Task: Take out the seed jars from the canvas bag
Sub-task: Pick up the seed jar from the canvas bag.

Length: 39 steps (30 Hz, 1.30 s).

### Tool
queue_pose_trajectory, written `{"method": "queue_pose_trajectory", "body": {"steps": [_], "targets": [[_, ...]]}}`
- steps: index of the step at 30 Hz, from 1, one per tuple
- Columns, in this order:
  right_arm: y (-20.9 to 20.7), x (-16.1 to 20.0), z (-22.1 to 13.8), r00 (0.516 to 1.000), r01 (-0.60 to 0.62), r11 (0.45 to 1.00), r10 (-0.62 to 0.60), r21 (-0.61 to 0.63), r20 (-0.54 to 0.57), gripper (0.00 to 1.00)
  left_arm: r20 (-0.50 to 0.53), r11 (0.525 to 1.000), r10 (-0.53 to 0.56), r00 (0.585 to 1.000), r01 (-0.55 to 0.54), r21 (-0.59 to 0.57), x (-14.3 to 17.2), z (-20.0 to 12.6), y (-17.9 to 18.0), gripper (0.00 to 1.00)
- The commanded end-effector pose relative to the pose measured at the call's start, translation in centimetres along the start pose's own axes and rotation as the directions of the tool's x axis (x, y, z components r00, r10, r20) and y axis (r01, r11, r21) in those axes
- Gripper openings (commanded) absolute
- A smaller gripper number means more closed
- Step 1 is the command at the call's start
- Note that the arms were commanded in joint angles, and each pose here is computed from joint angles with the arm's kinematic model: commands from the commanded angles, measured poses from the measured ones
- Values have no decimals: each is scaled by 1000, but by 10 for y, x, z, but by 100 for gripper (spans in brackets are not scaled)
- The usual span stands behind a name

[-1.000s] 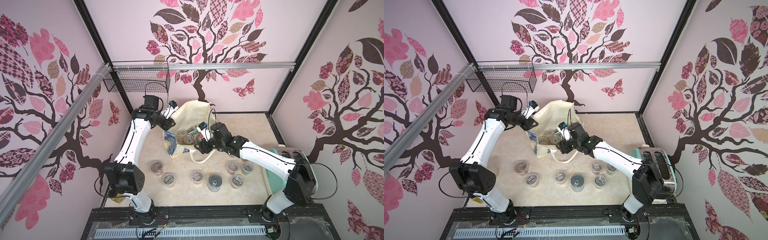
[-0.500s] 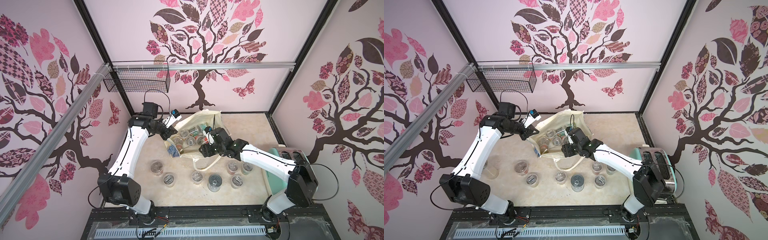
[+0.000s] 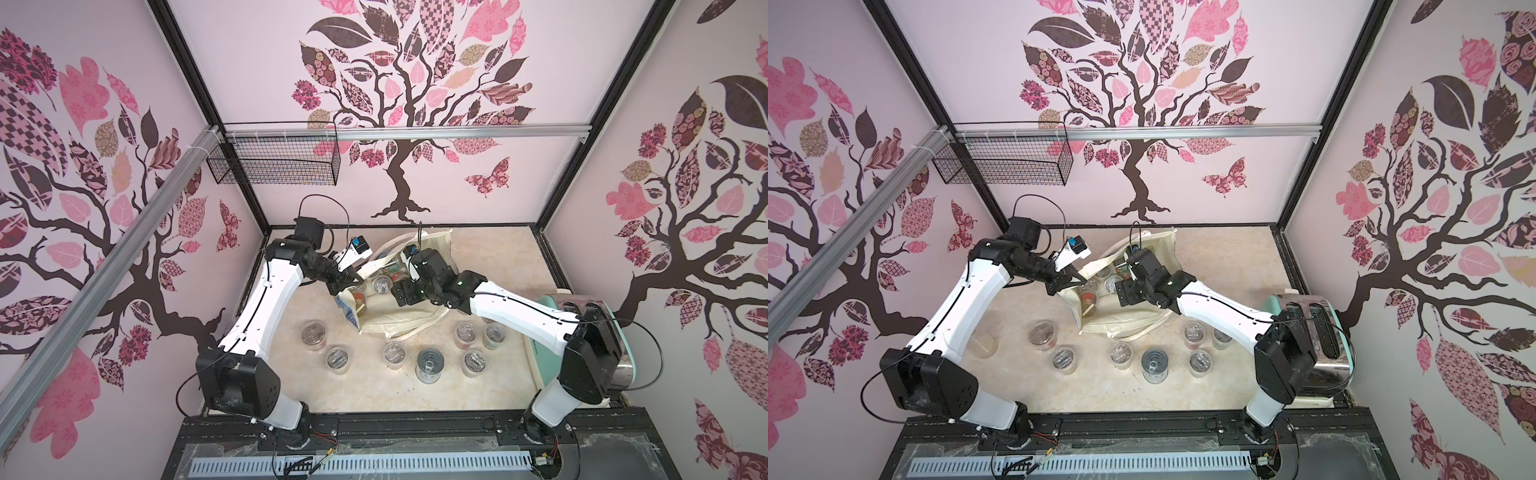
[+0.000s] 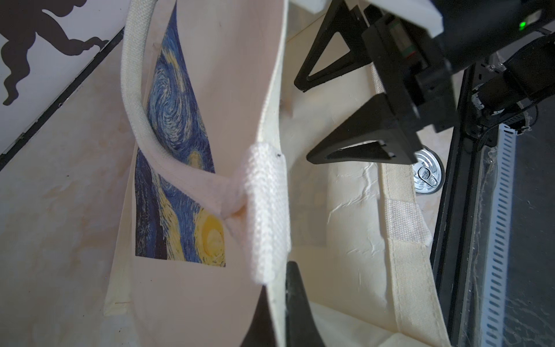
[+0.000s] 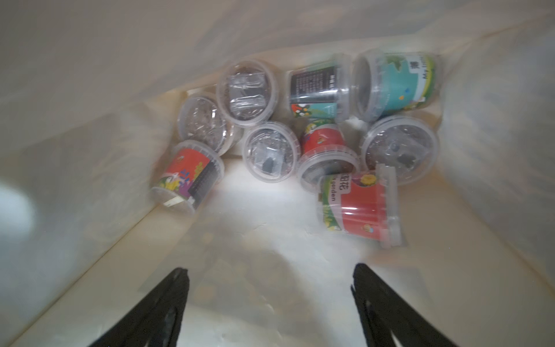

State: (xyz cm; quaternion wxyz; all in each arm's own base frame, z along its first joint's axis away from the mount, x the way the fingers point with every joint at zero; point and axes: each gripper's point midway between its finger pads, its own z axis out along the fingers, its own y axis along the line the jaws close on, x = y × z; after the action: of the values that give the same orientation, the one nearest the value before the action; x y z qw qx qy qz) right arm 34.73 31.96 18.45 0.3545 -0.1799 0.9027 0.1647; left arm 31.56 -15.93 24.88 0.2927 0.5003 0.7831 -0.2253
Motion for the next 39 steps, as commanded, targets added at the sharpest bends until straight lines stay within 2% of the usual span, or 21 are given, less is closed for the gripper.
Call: {"method": "queue_pose_trajectory", "body": {"steps": [1, 7, 15, 24, 28, 34, 39], "targets": [[-28, 9, 19, 999, 24, 984, -18, 176, -37, 93, 20, 999, 25, 999, -26, 45, -1, -2, -16, 0], [-51, 17, 41, 995, 92, 945, -72, 315, -76, 100, 15, 999, 27, 1000, -28, 25, -4, -5, -14, 0], [-56, 10, 71, 988, 147, 917, -122, 370, -92, 100, 21, 999, 27, 999, -28, 24, -6, -8, -15, 0], [-60, 23, 96, 979, 183, 908, -133, 376, -156, 99, 23, 999, 35, 999, -36, 16, -8, -11, -14, 0], [-71, 24, 100, 979, 179, 891, -119, 417, -166, 96, 25, 999, 37, 999, -37, 9, -10, -12, -14, 0], [-86, 32, 104, 976, 185, 873, -111, 452, -186, 86, 22, 999, 39, 999, -39, 1, -10, -13, -12, 0], [-95, 25, 95, 986, 154, 851, -99, 501, -136, 76, 23, 1000, 28, 999, -28, -2, -11, -13, -11, 0]]}}
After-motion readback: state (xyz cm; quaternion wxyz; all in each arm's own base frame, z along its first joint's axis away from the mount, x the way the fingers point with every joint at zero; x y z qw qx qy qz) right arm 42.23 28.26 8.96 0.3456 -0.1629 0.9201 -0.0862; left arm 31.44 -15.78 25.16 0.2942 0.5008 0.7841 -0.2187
